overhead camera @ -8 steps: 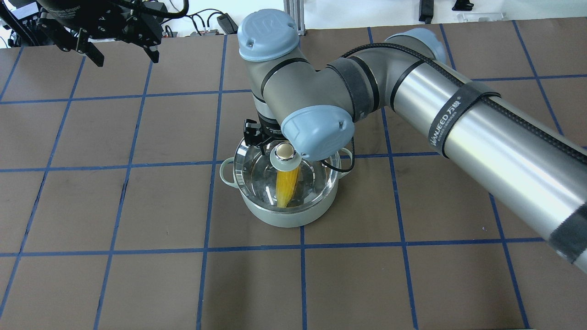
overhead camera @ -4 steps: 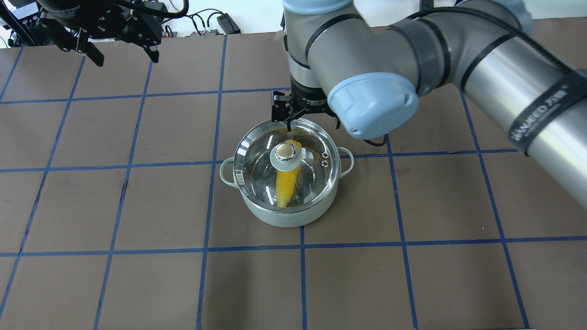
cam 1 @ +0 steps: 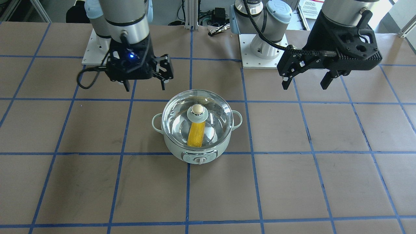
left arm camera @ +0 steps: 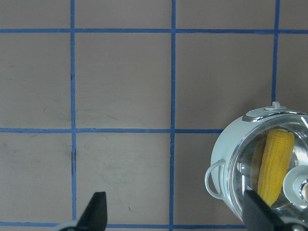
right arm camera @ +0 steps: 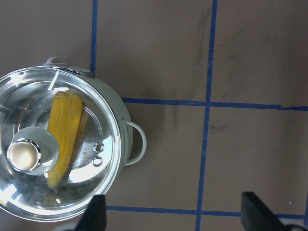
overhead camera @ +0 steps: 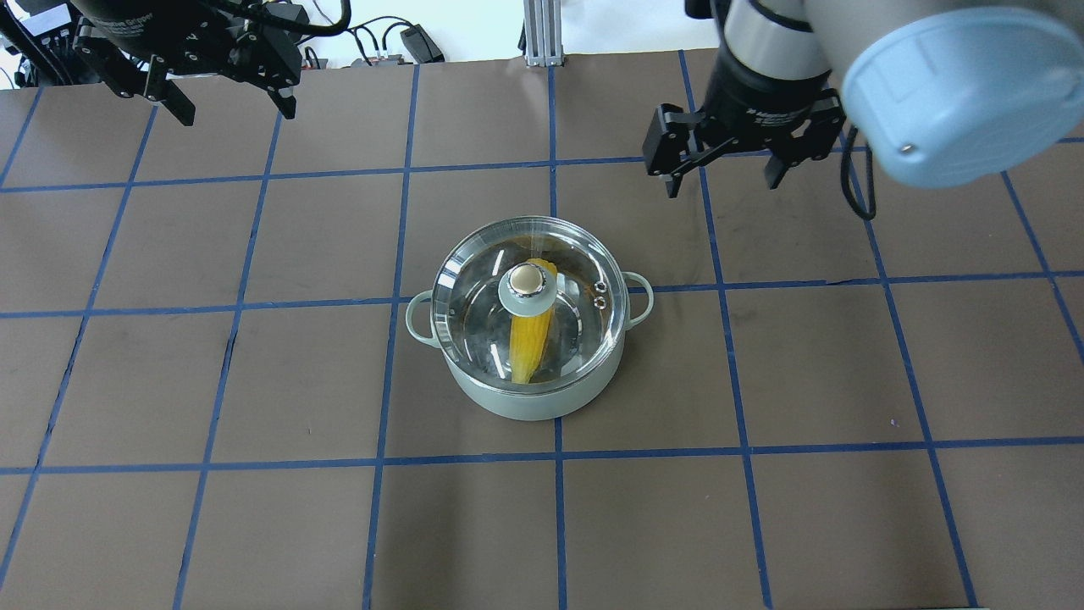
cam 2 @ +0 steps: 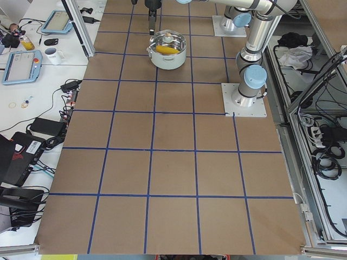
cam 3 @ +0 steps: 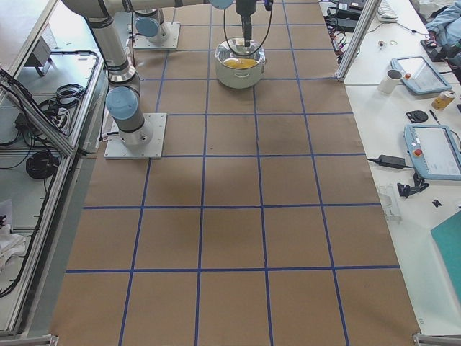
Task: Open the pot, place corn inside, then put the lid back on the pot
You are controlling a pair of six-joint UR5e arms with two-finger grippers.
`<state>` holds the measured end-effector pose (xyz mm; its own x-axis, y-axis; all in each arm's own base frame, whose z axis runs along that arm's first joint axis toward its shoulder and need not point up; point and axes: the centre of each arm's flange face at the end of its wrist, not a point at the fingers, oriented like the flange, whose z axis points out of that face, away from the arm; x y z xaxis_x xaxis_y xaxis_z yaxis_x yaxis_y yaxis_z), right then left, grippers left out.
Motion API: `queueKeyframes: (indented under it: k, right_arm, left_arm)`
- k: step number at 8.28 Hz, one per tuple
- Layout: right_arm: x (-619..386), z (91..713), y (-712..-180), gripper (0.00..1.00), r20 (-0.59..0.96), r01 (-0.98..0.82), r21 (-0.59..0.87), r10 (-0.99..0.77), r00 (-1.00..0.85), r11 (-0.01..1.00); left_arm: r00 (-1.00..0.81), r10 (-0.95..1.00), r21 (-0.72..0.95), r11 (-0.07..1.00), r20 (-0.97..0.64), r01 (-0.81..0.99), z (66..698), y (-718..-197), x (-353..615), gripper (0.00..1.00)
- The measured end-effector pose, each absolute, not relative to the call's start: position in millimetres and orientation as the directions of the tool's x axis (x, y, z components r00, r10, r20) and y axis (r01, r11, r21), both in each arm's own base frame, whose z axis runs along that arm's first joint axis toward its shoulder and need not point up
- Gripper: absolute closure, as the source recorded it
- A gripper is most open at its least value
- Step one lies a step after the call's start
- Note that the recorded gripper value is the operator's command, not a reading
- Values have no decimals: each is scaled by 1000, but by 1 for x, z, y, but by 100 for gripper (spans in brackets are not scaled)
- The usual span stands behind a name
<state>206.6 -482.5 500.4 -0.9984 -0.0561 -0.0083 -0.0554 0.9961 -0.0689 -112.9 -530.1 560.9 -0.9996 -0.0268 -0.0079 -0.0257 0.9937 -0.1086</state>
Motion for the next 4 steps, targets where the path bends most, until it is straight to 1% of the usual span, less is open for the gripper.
queueKeyframes:
  k: [2,4]
  right_arm:
    - [153,518,-481,0,-3,-43,-64,-44,-999,997]
    - [133,524,-478,0,0,-31,-57,-31,-1000,998]
  left_arm:
    - [-1000,-26,-106,994,-8,-25,561,-531,-113,0]
    - [-1000,-26,-105,994,-8,-25,560,-531,-113,0]
